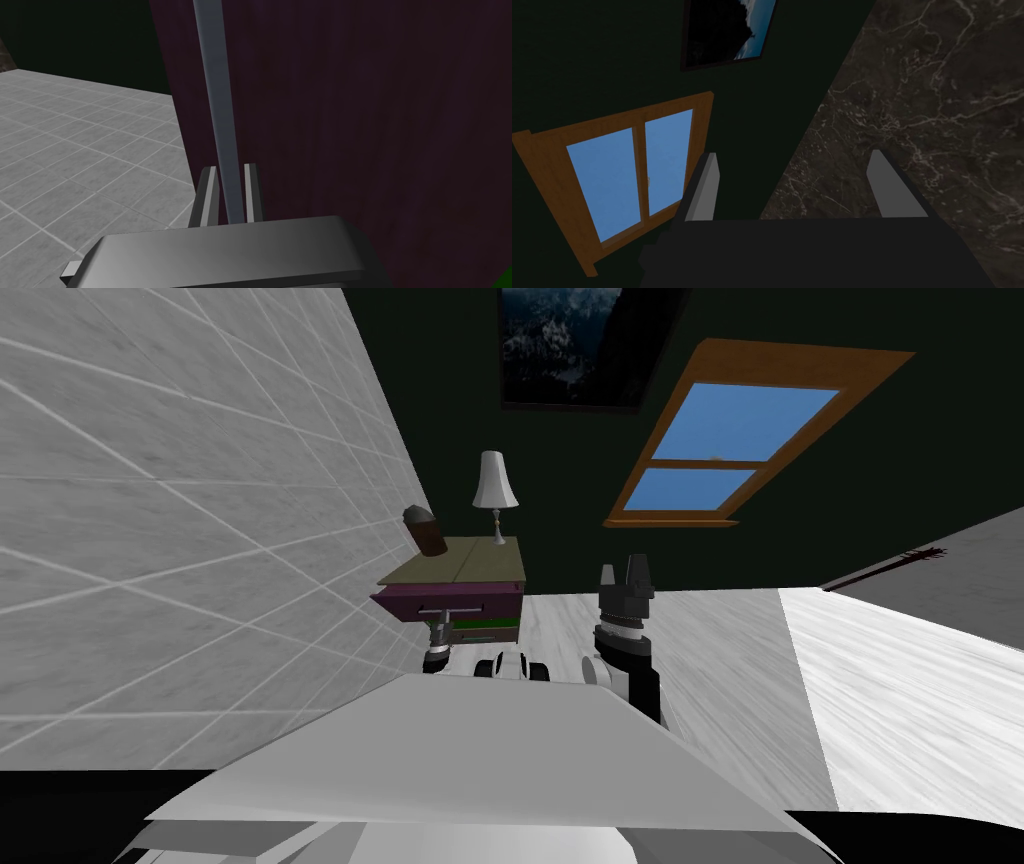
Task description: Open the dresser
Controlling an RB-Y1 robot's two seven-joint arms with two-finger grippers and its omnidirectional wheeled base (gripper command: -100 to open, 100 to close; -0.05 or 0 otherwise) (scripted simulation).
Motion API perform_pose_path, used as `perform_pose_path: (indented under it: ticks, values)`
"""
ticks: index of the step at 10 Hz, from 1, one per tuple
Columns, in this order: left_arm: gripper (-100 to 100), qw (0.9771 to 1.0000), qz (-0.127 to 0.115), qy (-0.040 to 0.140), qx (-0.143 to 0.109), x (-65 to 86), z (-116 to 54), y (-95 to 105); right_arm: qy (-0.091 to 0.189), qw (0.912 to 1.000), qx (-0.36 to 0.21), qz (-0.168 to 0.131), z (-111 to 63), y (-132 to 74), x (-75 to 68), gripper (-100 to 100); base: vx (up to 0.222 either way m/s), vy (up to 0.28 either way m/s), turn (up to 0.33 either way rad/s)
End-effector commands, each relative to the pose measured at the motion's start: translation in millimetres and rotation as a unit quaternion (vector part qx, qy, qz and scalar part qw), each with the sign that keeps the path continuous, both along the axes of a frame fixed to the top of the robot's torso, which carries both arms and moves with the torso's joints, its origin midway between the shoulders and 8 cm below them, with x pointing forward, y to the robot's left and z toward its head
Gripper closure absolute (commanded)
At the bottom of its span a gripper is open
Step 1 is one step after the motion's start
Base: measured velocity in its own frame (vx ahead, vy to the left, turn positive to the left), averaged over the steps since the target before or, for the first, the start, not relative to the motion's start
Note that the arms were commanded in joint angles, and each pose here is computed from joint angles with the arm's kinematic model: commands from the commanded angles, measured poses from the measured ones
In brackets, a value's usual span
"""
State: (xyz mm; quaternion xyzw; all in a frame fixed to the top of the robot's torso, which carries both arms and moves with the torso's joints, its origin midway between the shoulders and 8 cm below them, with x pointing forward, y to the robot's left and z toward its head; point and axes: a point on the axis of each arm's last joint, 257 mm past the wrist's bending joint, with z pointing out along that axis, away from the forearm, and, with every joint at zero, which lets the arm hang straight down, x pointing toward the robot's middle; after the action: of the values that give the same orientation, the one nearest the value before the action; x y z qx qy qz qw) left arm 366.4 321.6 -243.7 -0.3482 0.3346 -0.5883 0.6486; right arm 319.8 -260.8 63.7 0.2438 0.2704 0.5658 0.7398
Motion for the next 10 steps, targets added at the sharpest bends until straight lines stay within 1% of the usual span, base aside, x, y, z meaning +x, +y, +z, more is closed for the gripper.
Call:
perform_pose_path:
  ticks: [1, 4, 5, 7, 10]
  values:
    - [100, 0.9998, -0.018, -0.001, 0.001, -9.1, 0.7, -11.5, 0.000, 1.0000, 0.000, 0.000, 0.0, 0.0, 0.0, 0, -0.003, 0.000, 0.225]
    - [100, 0.9990, -0.044, -0.007, 0.003, -23.4, 5.5, -29.5, 0.000, 1.0000, 0.000, 0.000, 0.0, 0.0, 0.0, 0, 0.004, -0.005, 0.205]
    - [100, 0.9990, -0.044, -0.007, 0.003, -23.4, 5.5, -29.5, 0.000, 1.0000, 0.000, 0.000, 0.0, 0.0, 0.0, 0, 0.002, 0.003, 0.052]
    - [100, 0.9980, -0.062, -0.012, 0.003, -33.3, 9.0, -41.6, 0.000, 1.0000, 0.000, 0.000, 0.0, 0.0, 0.0, 0, 0.002, 0.003, 0.129]
    - [100, 0.9959, -0.089, -0.019, 0.002, -48.7, 14.8, -59.6, 0.000, 1.0000, 0.000, 0.000, 0.0, 0.0, 0.0, 0, 0.005, 0.003, 0.183]
